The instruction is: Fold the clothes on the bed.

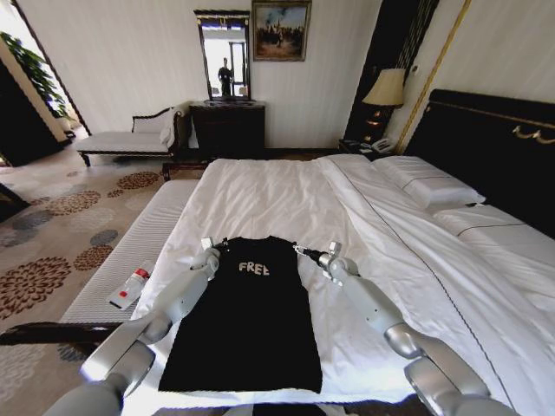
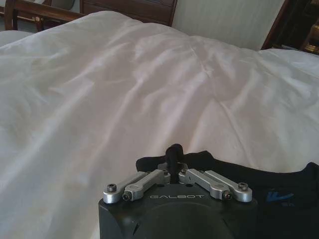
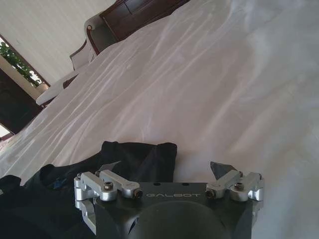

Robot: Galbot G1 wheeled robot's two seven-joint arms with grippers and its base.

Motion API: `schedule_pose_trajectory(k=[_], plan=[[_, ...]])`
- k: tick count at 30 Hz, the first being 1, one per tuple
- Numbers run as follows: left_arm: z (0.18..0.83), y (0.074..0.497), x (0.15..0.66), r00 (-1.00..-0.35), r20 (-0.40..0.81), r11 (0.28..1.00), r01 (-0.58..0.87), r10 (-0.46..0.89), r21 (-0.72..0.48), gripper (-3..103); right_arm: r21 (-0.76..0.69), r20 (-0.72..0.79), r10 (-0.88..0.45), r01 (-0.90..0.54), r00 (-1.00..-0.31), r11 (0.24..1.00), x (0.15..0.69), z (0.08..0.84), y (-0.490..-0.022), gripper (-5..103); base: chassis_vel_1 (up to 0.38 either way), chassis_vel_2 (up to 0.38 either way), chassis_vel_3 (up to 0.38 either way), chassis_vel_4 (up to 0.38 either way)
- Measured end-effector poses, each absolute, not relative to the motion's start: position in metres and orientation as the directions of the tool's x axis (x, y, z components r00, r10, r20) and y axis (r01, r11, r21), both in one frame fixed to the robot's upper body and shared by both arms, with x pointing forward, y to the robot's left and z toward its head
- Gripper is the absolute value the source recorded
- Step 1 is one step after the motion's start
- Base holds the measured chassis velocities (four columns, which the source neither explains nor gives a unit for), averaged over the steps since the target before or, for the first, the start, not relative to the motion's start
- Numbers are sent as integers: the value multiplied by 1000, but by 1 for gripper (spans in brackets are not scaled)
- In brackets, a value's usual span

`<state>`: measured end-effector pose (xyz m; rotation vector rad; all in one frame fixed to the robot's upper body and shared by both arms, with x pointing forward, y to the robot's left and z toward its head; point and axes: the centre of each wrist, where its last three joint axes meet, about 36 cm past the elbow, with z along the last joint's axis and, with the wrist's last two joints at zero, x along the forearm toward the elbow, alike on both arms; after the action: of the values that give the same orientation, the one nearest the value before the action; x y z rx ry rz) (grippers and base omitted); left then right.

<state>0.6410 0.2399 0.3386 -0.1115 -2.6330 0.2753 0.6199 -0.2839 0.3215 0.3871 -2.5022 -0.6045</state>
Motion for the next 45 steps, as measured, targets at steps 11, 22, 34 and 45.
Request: schedule_pose_trajectory(k=[11,22,34,45], plan=[[344,240,640,-878,457,974,45,144,-221,2,508,434,-369,-115,-822,854,632,311,-282,97,0,0,0,0],[348,230,646,-876,455,974,63,159,-218,2,532,446,-368,-89,-816,842,646,312,-275,63,0,0,0,0],[347,223,649,-873,459,973,68,165,-220,2,535,444,-376,-95,-813,839,645,310,-277,25,0,0,0,0],[349,224,650,-876,454,974,68,162,-216,2,534,436,-382,-107,-815,839,641,315,-279,1,0,0,0,0]])
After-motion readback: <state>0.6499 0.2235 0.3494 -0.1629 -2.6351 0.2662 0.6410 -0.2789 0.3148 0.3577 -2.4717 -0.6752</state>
